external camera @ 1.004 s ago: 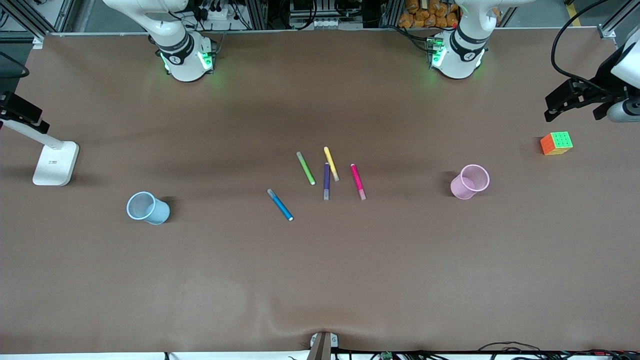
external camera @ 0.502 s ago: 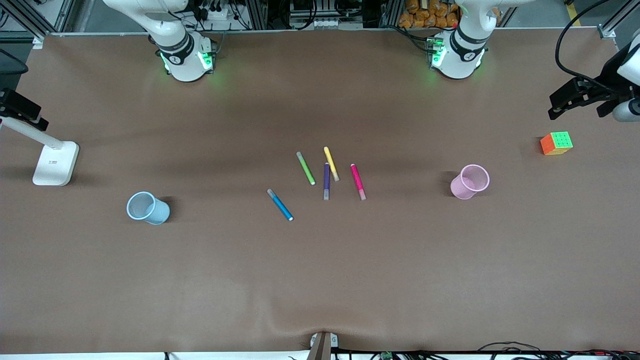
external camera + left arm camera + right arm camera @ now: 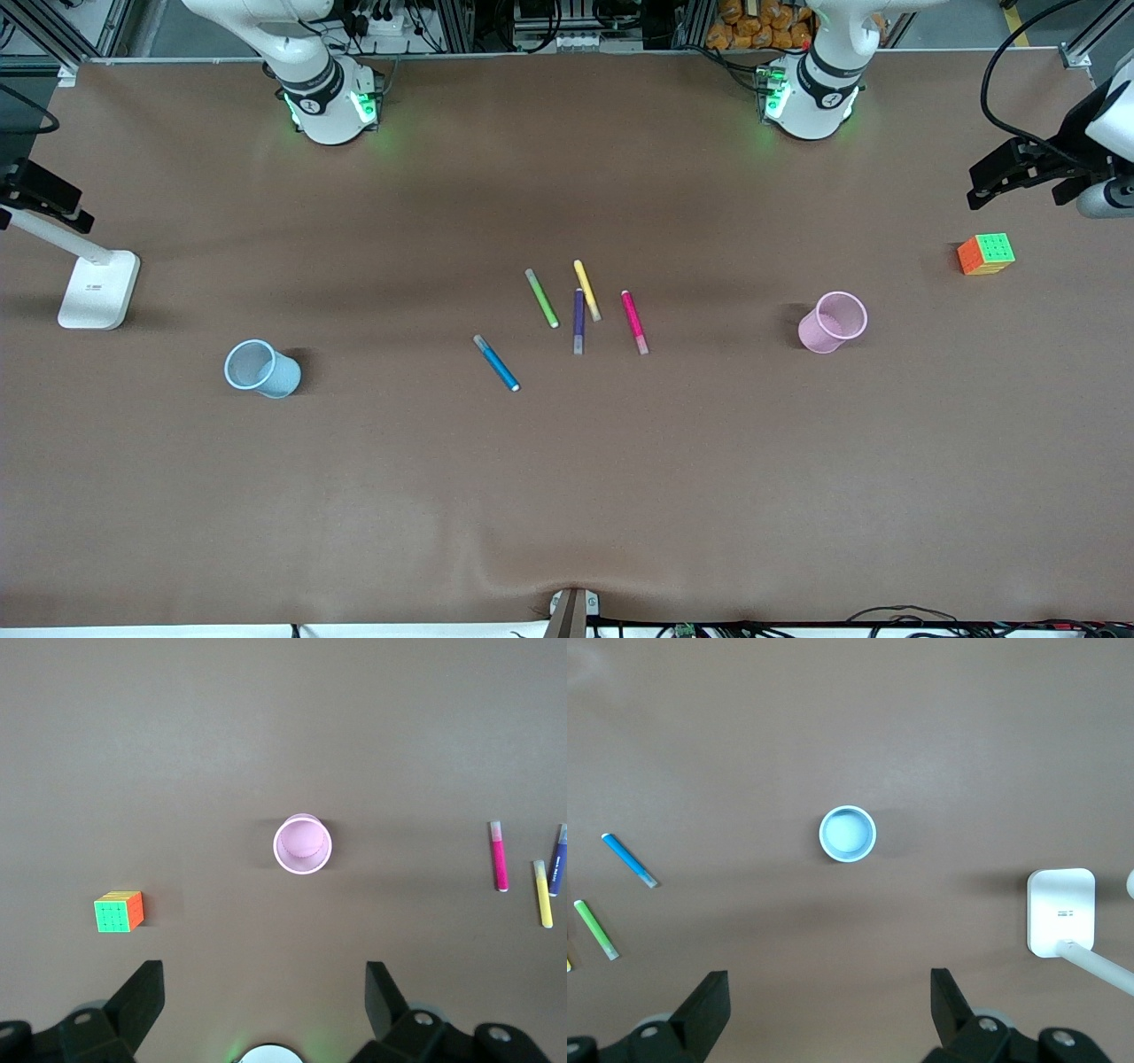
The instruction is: Place pink and blue markers in matching cups
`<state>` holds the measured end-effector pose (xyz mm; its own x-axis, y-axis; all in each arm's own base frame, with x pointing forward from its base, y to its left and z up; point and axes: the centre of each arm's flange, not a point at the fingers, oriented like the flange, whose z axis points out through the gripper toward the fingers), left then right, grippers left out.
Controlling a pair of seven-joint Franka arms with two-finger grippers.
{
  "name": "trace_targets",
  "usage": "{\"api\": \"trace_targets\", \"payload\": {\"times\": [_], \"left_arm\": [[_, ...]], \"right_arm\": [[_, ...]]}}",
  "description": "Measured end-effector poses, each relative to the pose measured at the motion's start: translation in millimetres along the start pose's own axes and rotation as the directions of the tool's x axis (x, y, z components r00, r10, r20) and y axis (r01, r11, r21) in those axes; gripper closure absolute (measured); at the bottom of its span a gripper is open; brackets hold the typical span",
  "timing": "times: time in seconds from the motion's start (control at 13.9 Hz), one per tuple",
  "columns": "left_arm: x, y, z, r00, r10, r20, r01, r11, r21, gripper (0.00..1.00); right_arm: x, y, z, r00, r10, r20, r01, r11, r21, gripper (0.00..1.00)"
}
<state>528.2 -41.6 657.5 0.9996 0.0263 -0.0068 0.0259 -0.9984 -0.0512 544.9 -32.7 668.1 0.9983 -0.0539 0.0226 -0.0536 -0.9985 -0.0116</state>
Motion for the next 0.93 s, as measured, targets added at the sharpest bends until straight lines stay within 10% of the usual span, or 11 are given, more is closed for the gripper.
{"api": "trace_targets", "payload": {"times": [0.93], "left_arm": [[-4.5,7.3,-12.8,1.0,0.014,-0.012,-0.014,1.0,-0.002,0.0]], "right_arm": [[1.3,-2.3,3.6,1.0,-0.004,-0.001,0.004,1.0,0.0,0.0]]}}
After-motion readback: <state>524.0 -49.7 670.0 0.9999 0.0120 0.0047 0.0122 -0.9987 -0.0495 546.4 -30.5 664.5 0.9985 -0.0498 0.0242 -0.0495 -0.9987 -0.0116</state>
